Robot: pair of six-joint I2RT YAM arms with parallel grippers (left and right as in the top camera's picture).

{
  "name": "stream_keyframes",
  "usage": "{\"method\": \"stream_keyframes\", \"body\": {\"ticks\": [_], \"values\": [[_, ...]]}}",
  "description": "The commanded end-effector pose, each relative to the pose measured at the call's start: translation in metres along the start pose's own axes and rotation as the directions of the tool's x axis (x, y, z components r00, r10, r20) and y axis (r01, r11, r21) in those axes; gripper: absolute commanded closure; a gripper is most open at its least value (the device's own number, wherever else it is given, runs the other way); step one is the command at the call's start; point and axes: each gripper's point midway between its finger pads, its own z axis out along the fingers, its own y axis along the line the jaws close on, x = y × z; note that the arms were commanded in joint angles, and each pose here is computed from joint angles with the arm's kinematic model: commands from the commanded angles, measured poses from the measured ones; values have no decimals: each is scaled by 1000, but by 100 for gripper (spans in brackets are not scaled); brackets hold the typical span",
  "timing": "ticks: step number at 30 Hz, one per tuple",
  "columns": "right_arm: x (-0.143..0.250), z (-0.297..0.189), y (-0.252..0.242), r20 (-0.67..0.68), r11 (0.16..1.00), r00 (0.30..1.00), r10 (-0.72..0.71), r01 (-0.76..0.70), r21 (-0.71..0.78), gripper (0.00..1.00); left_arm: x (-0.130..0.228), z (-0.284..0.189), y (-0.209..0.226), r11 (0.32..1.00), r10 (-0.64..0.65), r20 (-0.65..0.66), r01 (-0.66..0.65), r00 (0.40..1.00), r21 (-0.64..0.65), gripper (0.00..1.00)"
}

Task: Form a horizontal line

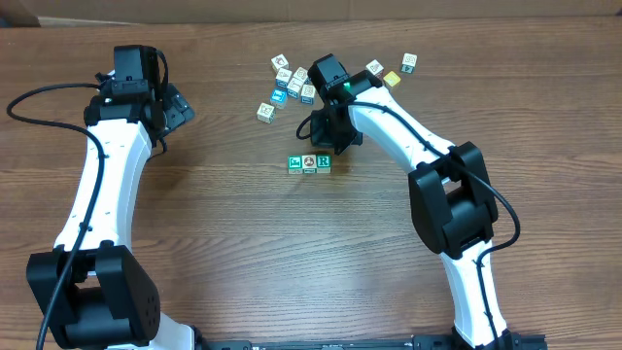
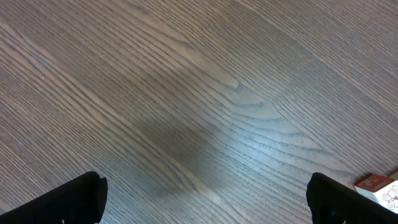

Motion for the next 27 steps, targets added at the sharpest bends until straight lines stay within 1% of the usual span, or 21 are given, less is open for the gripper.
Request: {"method": "stream_keyframes", "body": {"ticks": [1, 5, 11, 16, 27], "values": [[-15, -5, -18, 36, 999, 999, 36, -37, 35, 96, -1, -3, -4, 1000, 5, 6, -5, 1000, 11, 0], [-11, -6, -33, 0, 996, 998, 62, -62, 59, 96, -1, -3, -4, 1000, 5, 6, -5, 1000, 11, 0], [10, -8, -44, -84, 992, 994, 74, -65, 104, 96, -1, -3, -4, 1000, 5, 6, -5, 1000, 11, 0], [22, -8, -34, -136, 996, 988, 72, -63, 64, 96, -1, -3, -4, 1000, 5, 6, -5, 1000, 12, 0], [27, -8, -19, -170, 997, 983, 67, -70, -12, 96, -1, -3, -4, 1000, 5, 6, -5, 1000, 11, 0]]}}
